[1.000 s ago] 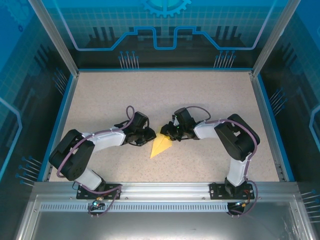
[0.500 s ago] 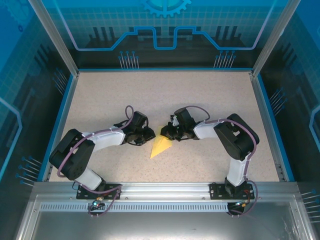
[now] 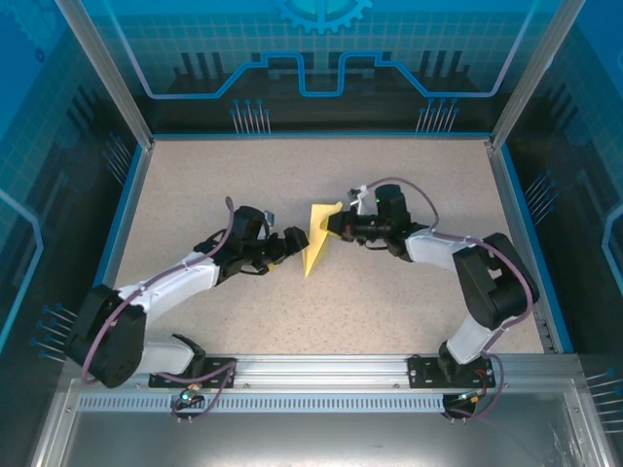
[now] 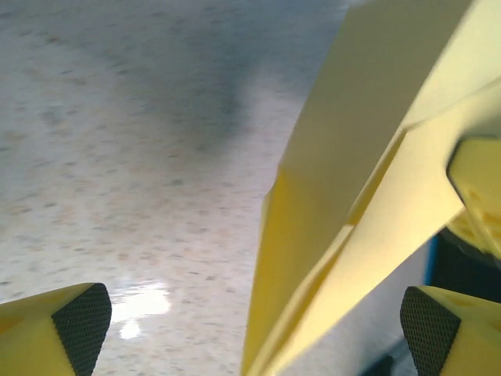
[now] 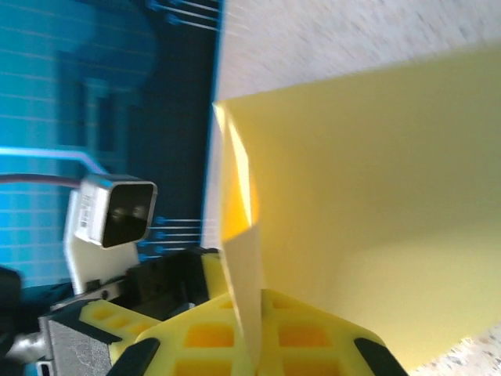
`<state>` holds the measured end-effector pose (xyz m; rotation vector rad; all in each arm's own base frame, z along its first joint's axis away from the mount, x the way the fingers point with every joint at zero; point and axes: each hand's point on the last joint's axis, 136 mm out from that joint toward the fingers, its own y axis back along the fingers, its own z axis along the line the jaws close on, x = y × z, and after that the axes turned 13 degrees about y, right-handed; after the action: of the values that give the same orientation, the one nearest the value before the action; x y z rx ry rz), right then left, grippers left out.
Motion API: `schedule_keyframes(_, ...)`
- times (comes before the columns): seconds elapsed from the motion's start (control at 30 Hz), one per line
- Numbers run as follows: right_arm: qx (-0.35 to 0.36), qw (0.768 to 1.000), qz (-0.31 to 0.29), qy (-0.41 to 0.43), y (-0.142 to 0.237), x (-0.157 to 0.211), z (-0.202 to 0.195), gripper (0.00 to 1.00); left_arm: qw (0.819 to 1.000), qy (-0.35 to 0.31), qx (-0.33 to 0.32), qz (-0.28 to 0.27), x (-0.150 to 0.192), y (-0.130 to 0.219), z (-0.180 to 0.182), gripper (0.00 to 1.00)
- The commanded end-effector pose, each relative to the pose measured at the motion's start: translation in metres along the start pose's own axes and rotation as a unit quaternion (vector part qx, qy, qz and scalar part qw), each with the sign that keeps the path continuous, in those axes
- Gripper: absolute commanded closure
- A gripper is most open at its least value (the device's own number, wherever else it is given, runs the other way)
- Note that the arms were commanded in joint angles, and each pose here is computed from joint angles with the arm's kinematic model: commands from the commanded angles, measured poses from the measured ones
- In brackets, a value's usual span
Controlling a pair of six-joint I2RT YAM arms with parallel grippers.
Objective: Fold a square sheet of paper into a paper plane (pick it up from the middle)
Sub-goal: Turn over the paper at the center of the table.
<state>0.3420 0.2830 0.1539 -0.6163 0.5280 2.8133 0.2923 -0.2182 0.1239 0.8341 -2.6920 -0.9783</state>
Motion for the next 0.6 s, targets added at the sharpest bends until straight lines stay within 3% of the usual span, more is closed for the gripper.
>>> schedule_keyframes(0.0, -0.078, 0.996, -0.002, 0.036, 0.020, -0.021, 0.044, 0.94, 0.995, -0.015, 0.085, 0.055, 0.017, 0.010, -0.035, 0.01)
schedule_keyframes(0.13, -0.105, 0.994, -0.006, 0.036, 0.030, -0.040, 0.068, 0.94, 0.984, -0.013, 0.153, 0.089, 0.024, 0.015, -0.064, 0.01)
schedule_keyframes(0.4, -0.135, 0.991, 0.001, 0.001, 0.028, -0.046, 0.083, 0.93, 0.968, -0.009, 0.218, 0.121, 0.026, 0.012, -0.091, 0.02)
schedule_keyframes(0.57, -0.134, 0.991, 0.018, -0.014, 0.022, -0.035, 0.075, 0.92, 0.961, -0.029, 0.250, 0.113, 0.024, 0.020, -0.106, 0.17)
